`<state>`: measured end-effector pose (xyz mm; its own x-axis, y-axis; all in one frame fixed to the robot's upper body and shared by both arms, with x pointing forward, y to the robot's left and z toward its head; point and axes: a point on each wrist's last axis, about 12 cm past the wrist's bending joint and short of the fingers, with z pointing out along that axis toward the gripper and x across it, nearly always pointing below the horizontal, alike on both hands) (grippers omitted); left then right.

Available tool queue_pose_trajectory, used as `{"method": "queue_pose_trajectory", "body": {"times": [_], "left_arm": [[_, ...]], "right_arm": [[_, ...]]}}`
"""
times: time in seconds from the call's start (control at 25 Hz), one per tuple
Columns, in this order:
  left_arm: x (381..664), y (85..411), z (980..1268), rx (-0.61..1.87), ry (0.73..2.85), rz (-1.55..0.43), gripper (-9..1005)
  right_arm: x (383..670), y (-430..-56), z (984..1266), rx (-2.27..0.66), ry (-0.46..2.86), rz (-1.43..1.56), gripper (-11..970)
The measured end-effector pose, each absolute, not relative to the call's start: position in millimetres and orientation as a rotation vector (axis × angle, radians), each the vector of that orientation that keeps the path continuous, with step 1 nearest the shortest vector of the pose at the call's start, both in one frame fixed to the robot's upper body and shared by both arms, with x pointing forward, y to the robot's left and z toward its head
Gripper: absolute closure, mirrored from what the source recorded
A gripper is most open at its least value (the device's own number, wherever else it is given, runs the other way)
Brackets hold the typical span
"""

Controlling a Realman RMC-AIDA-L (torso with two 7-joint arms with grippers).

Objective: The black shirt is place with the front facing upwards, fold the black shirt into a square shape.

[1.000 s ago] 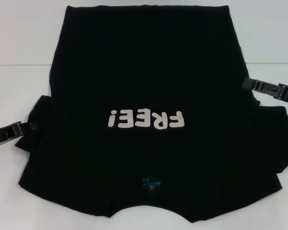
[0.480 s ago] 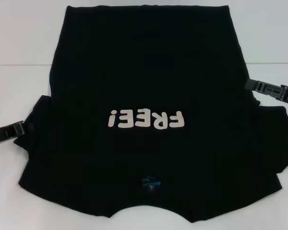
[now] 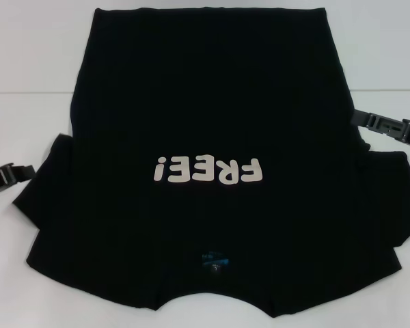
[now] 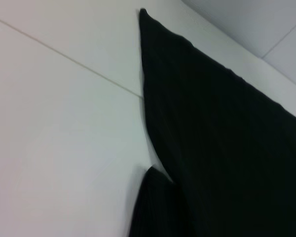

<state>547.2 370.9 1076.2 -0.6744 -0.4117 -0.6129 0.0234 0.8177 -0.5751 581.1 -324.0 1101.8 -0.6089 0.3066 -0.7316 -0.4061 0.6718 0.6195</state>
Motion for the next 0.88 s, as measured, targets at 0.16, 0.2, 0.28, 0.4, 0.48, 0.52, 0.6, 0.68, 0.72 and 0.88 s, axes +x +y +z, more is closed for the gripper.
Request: {"method": "queue_pose_trajectory", "body": {"times": [0.16,0.2,0.28,0.4,0.48,0.52,0.6,0.68,0.72,0.88], "left_arm": [[546.7,379.1,1079.5,-0.314,2.207,-0.709,917],[546.8,381.5,1080.5,-0.322,2.205,-0.705,910],[547.4,383.8,1081.8,-0.324,2.208,-0.701,897],[548.5,382.5,1082.6,-0.295,2.212,-0.697,876],[548.2,382.0,1082.7,-0.283,2.214,-0.699,863],[547.7,382.1,1082.4,-0.284,2.218,-0.707,856],[546.0,382.8,1081.2,-0.31,2.224,-0.731,843],[541.1,387.0,1079.3,-0.417,2.229,-0.782,830],[539.4,388.5,1078.9,-0.452,2.23,-0.797,823],[524.0,396.3,1077.2,-0.627,2.247,-0.921,751]], "right_arm": [[581.4,-324.1,1102.7,-0.075,1.982,1.005,196],[581.4,-324.1,1102.9,-0.074,1.98,1.006,196],[581.4,-324.1,1103.0,-0.074,1.98,1.006,196],[581.4,-324.1,1103.0,-0.074,1.98,1.006,197],[581.4,-324.1,1103.0,-0.074,1.98,1.006,198],[581.5,-324.2,1103.2,-0.075,1.979,1.006,198],[582.2,-324.0,1104.0,-0.077,1.977,1.005,198],[582.9,-323.5,1104.7,-0.079,1.974,1.006,199],[583.0,-323.3,1104.8,-0.079,1.974,1.006,199],[583.6,-323.1,1105.5,-0.081,1.973,1.005,200]]}}
